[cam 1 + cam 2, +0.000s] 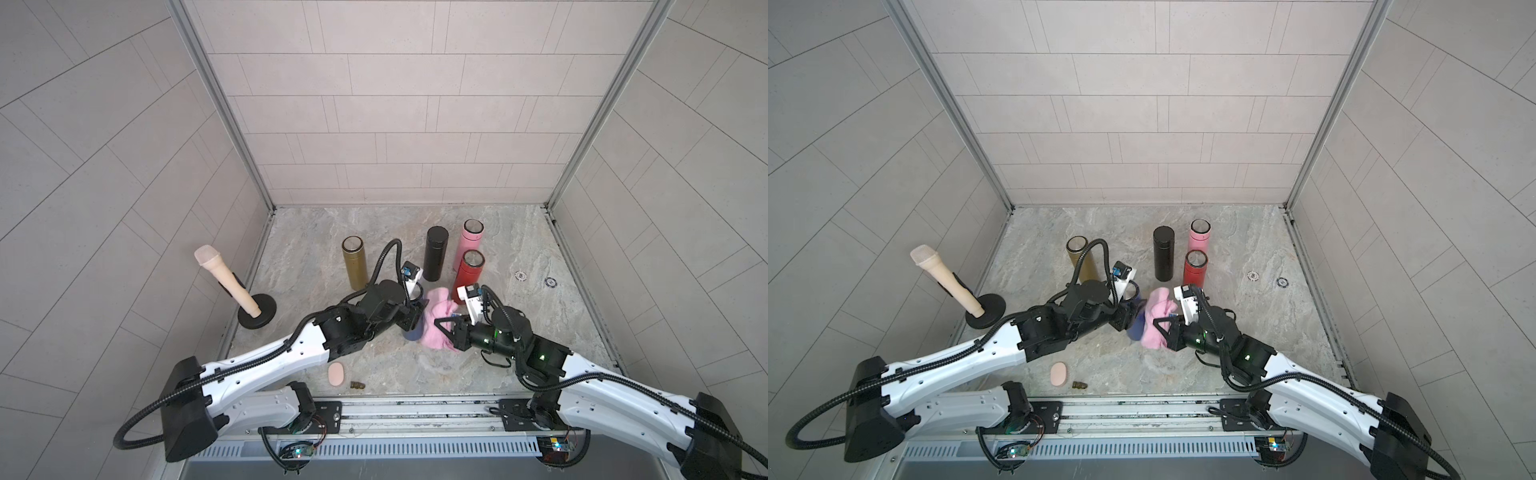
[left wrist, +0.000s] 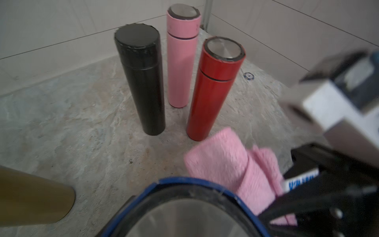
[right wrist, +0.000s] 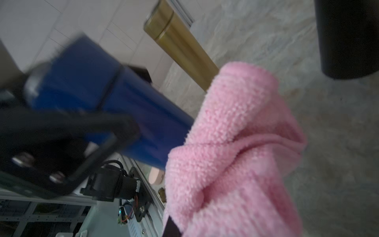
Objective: Wipe the surface of the thermos
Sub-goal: Wipe the dirt from the surface of the thermos.
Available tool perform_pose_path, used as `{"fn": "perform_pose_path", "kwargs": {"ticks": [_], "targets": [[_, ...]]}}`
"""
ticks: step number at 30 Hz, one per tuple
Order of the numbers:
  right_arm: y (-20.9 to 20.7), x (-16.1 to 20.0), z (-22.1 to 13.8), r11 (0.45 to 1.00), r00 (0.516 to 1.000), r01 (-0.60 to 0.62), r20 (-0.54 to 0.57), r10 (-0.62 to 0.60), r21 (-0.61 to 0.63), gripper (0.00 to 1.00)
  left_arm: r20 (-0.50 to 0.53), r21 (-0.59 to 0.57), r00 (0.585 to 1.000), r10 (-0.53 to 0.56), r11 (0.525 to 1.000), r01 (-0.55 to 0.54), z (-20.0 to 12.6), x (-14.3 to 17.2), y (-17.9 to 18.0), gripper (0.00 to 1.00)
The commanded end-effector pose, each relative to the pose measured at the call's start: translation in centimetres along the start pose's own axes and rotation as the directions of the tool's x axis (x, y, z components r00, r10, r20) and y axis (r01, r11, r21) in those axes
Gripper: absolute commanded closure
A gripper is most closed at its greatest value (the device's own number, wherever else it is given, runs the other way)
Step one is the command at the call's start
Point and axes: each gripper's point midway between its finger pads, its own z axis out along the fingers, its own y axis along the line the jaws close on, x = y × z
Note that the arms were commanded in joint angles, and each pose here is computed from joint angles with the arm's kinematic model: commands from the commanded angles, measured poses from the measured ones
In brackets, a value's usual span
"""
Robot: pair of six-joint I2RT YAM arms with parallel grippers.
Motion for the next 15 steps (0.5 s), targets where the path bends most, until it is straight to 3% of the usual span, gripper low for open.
{"fn": "perform_pose_path", "kwargs": {"ticks": [1,5,10,15], "targets": [[1.0,-0.3,0.3,0.998,0.997,0.062,0.037,-0.062,0.003,1.00,0.130,-0.105,0.970,-0.207,0.969,0.222,-1.7,-4.9,1.3,1.00],[3.7,-0.4,1.2,0.984,0.984,0.173,0.055,-0.171,-0.035,1.00,0.121,-0.144,0.920,-0.374,0.910,0.389,-1.1,-4.1,1.4,1.00],[6.9,-2.2,1.6,0.967,0.968,0.231,0.127,-0.217,-0.108,1.00,0.105,-0.165,0.911,-0.398,0.897,0.411,0.2,-3.7,0.3,1.00],[10.6,-5.0,-0.6,0.933,0.936,0.299,0.251,-0.246,-0.199,1.00,0.105,-0.160,0.911,-0.400,0.897,0.412,0.6,-3.7,0.0,1.00]]}}
